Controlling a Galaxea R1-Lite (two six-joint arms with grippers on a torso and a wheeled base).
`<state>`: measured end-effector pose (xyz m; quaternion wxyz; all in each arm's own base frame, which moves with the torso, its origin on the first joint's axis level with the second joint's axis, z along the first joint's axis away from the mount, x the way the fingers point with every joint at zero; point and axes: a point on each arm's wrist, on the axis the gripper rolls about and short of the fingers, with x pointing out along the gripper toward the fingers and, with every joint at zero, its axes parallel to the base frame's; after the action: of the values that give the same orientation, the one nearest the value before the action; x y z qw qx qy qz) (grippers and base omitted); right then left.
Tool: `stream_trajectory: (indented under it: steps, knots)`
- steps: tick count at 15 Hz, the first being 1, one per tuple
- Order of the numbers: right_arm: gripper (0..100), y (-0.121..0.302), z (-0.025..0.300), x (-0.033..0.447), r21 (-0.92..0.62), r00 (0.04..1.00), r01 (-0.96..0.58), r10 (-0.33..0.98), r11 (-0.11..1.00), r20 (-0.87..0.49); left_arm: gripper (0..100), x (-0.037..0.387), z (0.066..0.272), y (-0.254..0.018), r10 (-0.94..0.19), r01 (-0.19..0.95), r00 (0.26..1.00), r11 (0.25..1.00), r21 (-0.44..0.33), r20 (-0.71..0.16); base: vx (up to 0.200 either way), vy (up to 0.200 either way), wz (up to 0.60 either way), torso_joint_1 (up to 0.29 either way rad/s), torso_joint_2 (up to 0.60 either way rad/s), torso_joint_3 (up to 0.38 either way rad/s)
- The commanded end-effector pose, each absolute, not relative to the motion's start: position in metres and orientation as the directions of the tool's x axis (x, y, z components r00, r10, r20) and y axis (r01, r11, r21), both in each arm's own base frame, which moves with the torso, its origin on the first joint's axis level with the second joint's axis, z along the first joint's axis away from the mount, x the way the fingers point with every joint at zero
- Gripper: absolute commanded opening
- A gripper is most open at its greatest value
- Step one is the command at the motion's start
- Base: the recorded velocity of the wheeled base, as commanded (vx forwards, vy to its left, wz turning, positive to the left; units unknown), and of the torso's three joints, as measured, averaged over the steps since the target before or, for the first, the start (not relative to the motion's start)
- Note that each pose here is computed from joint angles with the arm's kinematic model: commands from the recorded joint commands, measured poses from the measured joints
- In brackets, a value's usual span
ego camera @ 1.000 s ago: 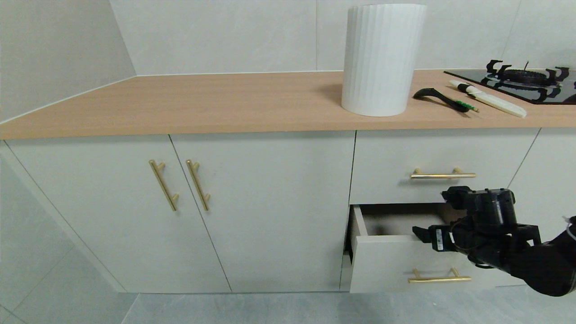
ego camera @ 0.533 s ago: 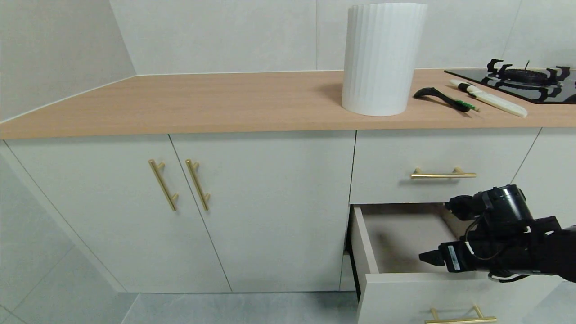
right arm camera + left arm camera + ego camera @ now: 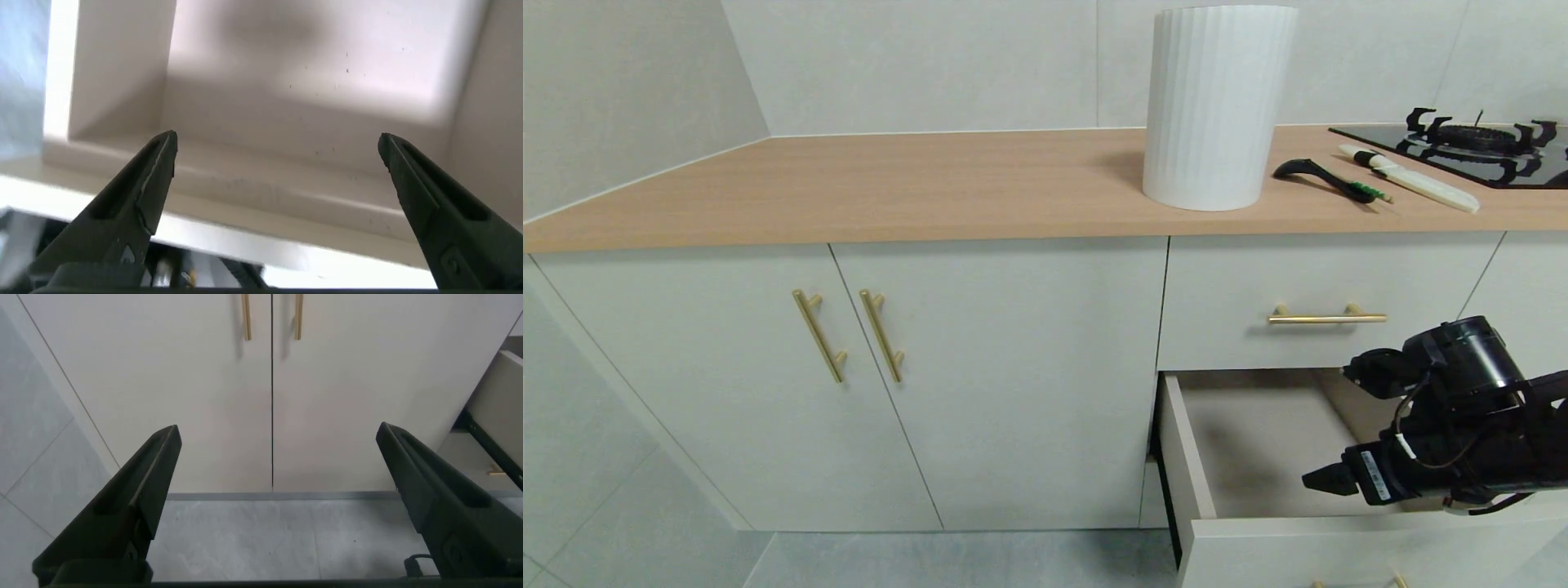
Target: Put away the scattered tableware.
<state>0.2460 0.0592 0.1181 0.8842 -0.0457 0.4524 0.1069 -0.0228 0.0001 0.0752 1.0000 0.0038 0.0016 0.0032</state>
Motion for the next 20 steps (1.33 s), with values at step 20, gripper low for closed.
stream_trajectory:
  steps: [20]
  knots:
    - [100,0.059,0.1,0.214,-0.084,0.237,-0.445,0.027,0.892,-0.971,100,-0.023,0.075,0.0,0.008,-0.008,1.0,1.0,0.008,-0.005,0.0,0.0,0.0,0.0,0.0,0.0]
